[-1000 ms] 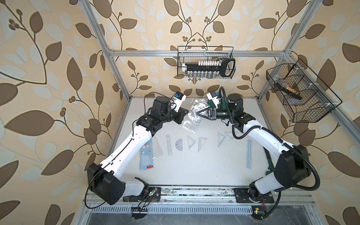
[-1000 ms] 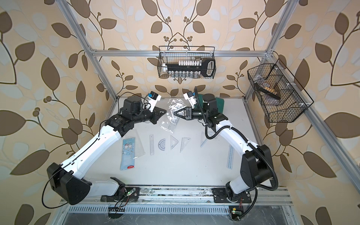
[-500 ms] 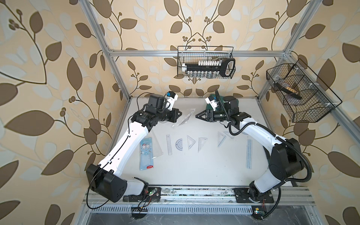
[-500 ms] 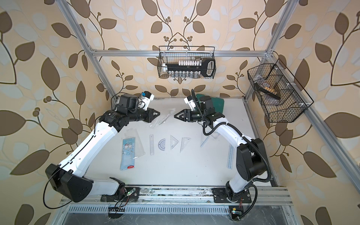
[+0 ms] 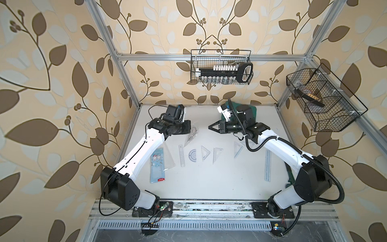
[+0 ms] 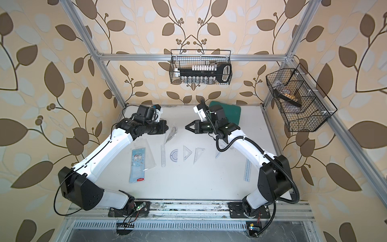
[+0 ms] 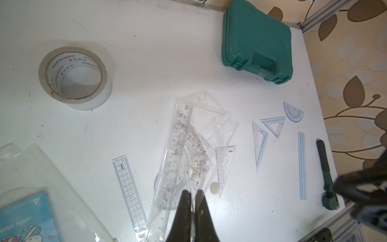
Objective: Open the ruler set and take out the ruler
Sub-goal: Take out the ruler from the ruler set bag.
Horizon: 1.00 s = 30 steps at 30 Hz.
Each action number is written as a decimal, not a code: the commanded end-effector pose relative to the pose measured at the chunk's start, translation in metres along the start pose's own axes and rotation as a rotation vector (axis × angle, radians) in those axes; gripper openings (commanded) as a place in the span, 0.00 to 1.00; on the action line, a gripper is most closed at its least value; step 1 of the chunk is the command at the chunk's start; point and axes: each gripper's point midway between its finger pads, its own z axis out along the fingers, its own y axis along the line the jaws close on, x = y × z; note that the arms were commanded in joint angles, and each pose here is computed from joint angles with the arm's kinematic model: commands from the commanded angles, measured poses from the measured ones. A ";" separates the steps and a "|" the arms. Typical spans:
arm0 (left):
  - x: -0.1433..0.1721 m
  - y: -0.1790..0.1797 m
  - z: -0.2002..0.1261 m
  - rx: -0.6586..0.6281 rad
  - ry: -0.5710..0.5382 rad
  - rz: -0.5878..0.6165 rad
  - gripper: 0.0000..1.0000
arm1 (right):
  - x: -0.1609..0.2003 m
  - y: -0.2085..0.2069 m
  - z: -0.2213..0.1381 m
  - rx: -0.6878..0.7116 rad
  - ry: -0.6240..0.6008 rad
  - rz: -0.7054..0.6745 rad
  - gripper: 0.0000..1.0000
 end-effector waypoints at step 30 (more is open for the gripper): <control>-0.016 -0.019 -0.004 -0.042 -0.221 -0.074 0.00 | 0.021 -0.062 0.068 0.397 0.076 -0.019 0.00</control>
